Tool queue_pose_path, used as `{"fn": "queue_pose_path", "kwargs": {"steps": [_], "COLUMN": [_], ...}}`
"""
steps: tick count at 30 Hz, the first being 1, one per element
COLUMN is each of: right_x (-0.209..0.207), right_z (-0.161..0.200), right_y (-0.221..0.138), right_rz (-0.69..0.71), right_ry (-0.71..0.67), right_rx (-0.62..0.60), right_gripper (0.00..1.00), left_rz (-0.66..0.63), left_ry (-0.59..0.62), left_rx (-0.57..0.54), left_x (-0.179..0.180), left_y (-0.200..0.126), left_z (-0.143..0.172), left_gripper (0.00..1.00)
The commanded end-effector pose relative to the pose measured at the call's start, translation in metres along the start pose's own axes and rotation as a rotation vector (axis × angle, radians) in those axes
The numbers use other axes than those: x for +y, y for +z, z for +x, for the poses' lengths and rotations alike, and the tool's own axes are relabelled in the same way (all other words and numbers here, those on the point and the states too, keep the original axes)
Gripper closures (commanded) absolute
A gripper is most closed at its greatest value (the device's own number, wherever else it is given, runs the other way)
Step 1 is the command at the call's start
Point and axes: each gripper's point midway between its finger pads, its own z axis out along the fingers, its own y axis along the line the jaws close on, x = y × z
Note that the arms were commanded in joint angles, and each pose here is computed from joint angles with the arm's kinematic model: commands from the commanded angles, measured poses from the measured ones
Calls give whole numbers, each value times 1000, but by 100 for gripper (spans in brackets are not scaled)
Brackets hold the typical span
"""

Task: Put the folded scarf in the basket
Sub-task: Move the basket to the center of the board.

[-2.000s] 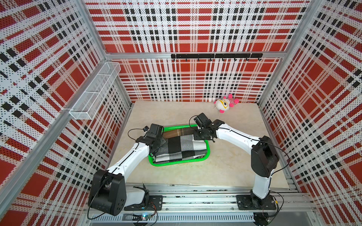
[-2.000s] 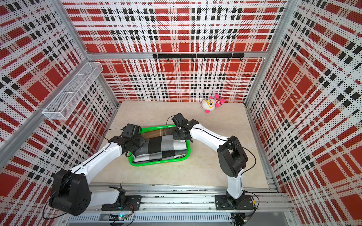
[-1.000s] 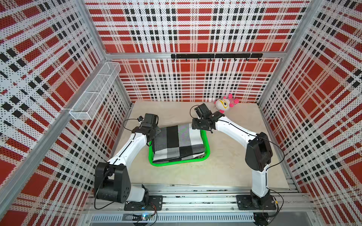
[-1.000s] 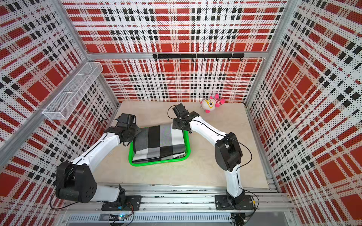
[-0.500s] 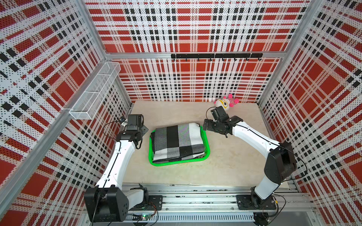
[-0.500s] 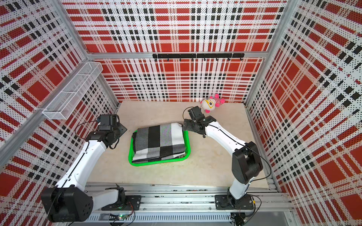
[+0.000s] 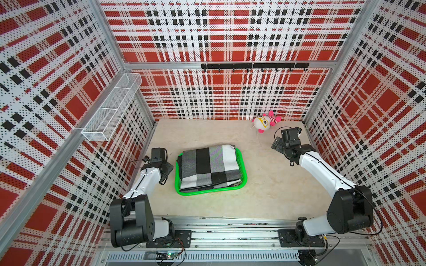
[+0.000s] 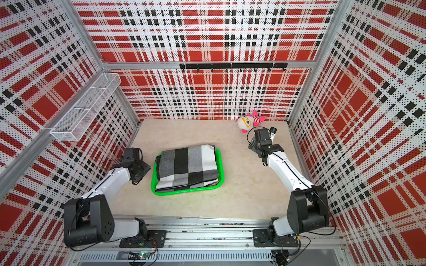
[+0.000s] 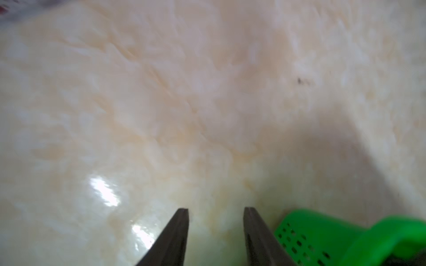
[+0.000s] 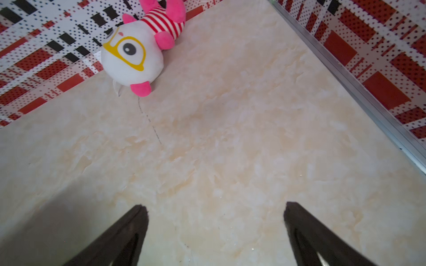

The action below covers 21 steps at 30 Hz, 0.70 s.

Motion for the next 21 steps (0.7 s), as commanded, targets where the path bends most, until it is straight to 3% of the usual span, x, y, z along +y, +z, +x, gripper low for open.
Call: {"fn": "queue_pose_path", "kwargs": {"steps": [1,3,6,11,12,13,18,21], "right_x": [-15,-16,-21,-34,-38,-38,-37,-43], "right_z": [-3,-5,-19,-39,-39,-39,-28,-18], "right_y": [16,22,18,8,10,12,21,28], "right_rz": [7,-64,-104,-82,-60,-51,-67,-32], "right_ry": [43,83,98,4,-11,-33,-104,-152], "right_rx": [5,16,-85,-322,-331,-331,-382,-415], "right_gripper": [0,0,0,0,0,0,0,0], "left_rz": [152,189,237,249,258,259,153,3], "left_ry": [14,22,72,159,189,222,278,138], "left_rx": [38,61,58,-24,-59,-111,-383,-615], "left_x": [-52,-70,-100,-123,-127,-131,-128,-94], "left_y": [-7,-6,-6,-11,-17,-25,-62,-88], "left_z": [31,45,50,22,14,3,-48,-78], "left_gripper": [57,57,55,46,12,1,1,1]}}
